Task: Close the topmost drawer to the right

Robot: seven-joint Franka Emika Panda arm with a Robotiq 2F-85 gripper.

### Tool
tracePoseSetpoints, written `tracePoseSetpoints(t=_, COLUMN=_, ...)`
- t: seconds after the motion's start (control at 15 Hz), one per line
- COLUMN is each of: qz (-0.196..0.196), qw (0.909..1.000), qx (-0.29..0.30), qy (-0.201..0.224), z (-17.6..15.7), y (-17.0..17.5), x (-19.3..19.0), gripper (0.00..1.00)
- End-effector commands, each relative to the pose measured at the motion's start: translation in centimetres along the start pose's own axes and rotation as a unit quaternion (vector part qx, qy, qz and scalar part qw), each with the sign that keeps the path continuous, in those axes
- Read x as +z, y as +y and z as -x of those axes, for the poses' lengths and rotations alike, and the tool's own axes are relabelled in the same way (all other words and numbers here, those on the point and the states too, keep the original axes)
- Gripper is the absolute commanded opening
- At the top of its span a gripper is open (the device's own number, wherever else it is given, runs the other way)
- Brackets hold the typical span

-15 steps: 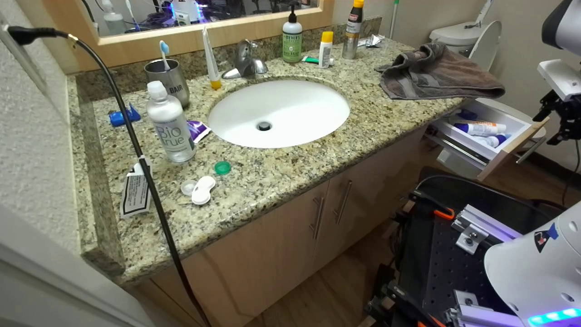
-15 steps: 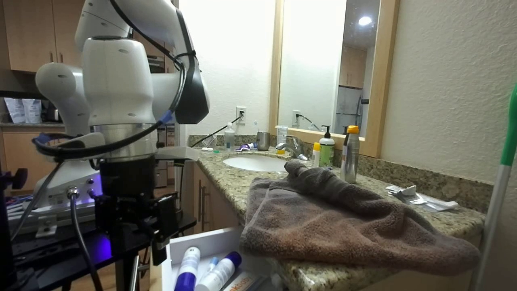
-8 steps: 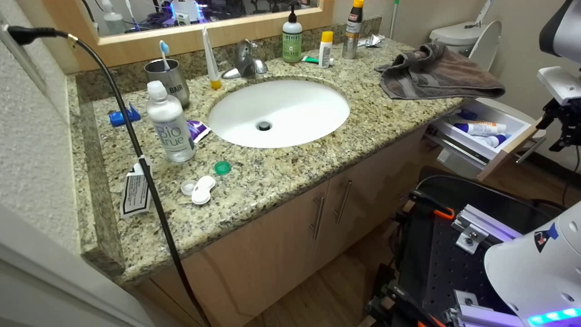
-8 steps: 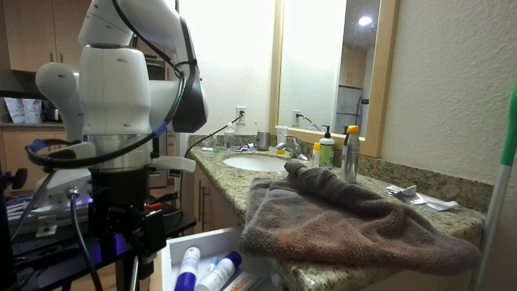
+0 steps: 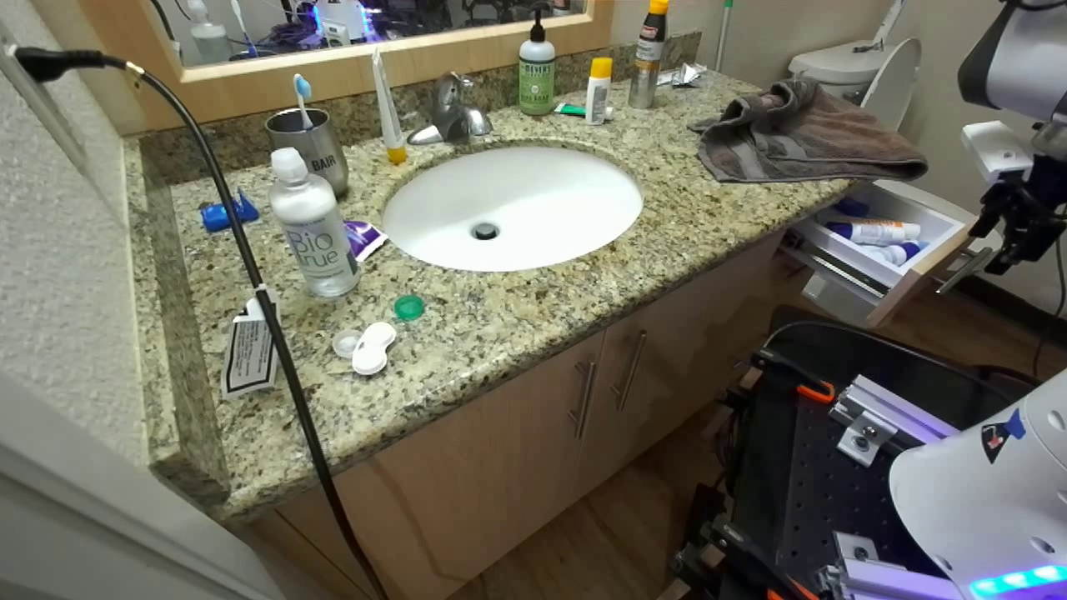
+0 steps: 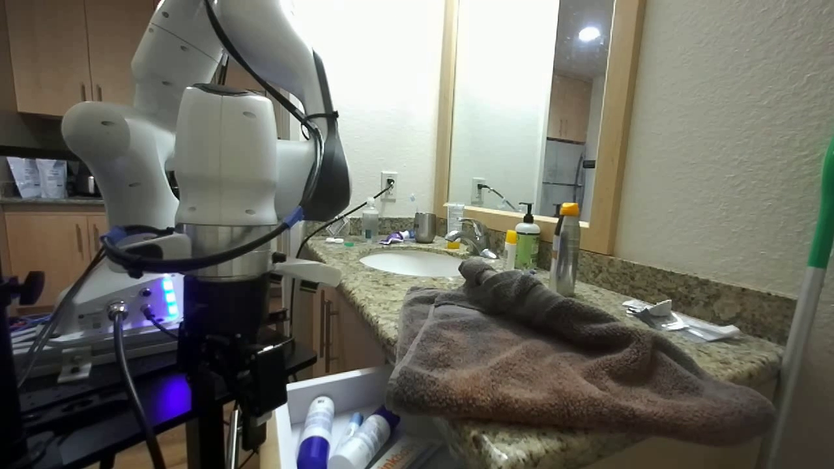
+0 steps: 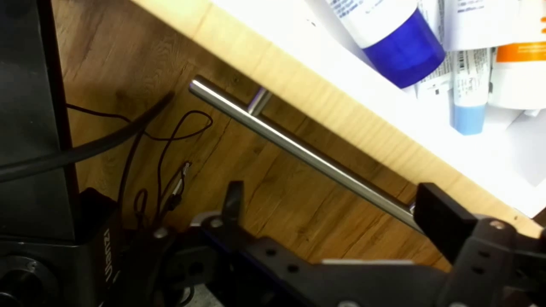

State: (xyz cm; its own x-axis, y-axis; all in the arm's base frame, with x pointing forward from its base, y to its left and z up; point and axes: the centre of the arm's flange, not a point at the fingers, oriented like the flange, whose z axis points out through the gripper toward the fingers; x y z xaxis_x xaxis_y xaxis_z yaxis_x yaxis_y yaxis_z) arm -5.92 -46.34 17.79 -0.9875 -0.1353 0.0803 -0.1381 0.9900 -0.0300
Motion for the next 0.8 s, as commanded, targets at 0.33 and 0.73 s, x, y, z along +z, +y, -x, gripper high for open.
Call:
tracePoseSetpoints(t=0.33, qz=-0.038, qw=0.9992, qx=0.008, qy=-0.012, z=-1.6, y=0.6, x=-2.3, gripper=1.00)
tracePoseSetpoints(t=0.73, qz=-0.022, qw=0.9994, qx=-0.020, qy=0.019, z=-3.0, y=1.5, x=-1.9, gripper=1.00)
